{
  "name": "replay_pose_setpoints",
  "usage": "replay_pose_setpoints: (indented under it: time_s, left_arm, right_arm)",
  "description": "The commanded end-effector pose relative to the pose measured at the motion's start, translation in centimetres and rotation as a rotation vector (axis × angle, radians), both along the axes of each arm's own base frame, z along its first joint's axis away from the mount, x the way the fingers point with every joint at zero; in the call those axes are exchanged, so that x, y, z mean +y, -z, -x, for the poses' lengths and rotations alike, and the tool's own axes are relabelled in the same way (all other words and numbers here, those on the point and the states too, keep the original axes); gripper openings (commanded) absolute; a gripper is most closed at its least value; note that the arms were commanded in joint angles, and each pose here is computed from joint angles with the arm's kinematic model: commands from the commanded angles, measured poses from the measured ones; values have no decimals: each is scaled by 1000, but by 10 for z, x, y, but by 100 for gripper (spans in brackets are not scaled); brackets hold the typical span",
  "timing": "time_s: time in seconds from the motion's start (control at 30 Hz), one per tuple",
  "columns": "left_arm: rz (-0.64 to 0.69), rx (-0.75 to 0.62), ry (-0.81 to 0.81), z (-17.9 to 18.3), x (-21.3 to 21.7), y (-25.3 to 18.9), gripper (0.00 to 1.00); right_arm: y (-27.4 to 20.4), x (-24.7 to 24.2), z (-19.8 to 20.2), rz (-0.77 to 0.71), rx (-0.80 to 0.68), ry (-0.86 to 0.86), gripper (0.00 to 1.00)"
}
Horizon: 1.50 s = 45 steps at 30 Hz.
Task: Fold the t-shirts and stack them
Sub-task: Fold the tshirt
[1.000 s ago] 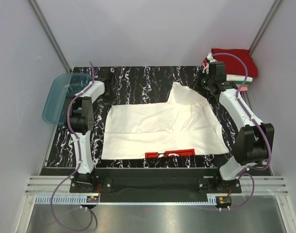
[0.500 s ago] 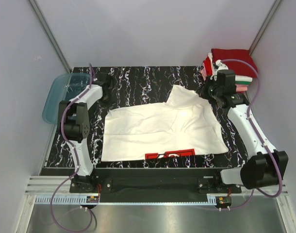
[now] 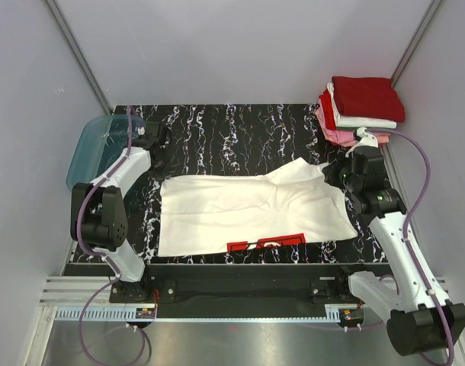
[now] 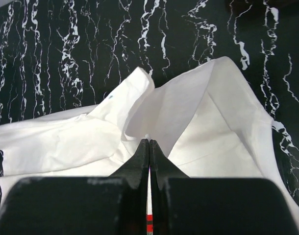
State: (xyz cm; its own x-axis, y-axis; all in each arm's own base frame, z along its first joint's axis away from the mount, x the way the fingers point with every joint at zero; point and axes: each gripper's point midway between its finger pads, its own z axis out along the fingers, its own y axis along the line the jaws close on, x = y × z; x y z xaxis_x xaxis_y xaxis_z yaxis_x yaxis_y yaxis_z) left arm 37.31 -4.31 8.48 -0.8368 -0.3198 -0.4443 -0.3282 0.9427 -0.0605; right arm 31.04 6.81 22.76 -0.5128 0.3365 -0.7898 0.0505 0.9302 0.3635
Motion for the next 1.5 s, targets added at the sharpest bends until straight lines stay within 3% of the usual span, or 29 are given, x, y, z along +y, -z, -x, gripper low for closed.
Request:
replay_pose_setpoints:
  time_s: [0.0, 0.17, 0.43, 0.73, 0.8, 0.83, 0.87, 0.9, 0.93, 0.97, 1.17, 1.33, 1.47]
  left_arm:
    - [-11, -63, 7, 4, 0, -14, 0]
    - [-20, -74, 25, 19, -7, -16, 0]
    - [-27, -64, 25, 49, -10, -8, 0]
    - [-4, -50, -12, 91, -10, 6, 0]
    - [5, -23, -13, 107, -11, 13, 11]
    - [11, -15, -15, 112, -12, 14, 20]
    - [15, 6, -30, 122, -10, 20, 48]
    - [25, -1, -37, 129, -9, 16, 58]
    - [29, -11, -44, 132, -8, 14, 65]
    - [30, -22, -47, 135, -7, 10, 78]
    - [85, -222, 3, 101, -19, -42, 82]
    - [118, -188, 114, 79, -53, -23, 79]
    - [99, -65, 194, 75, -81, 18, 77]
  right_arm:
    - [-15, -15, 14, -1, -61, 92, 0]
    - [-22, -22, 39, -27, -101, 123, 0]
    - [4, -28, 70, -94, -53, 198, 0]
    - [32, -60, 101, -262, -11, 533, 0]
    - [43, -67, 110, -285, 7, 603, 0]
    - [45, -71, 116, -314, 4, 649, 9]
    - [48, -72, 119, -328, 4, 661, 28]
    - [44, -72, 120, -340, -15, 659, 45]
    - [42, -76, 124, -365, -28, 694, 72]
    - [40, -78, 126, -377, -40, 712, 79]
    - [37, -64, 109, -366, -56, 608, 82]
    - [86, -11, 79, -401, 193, 406, 77]
    - [136, 5, 68, -387, 369, 377, 76]
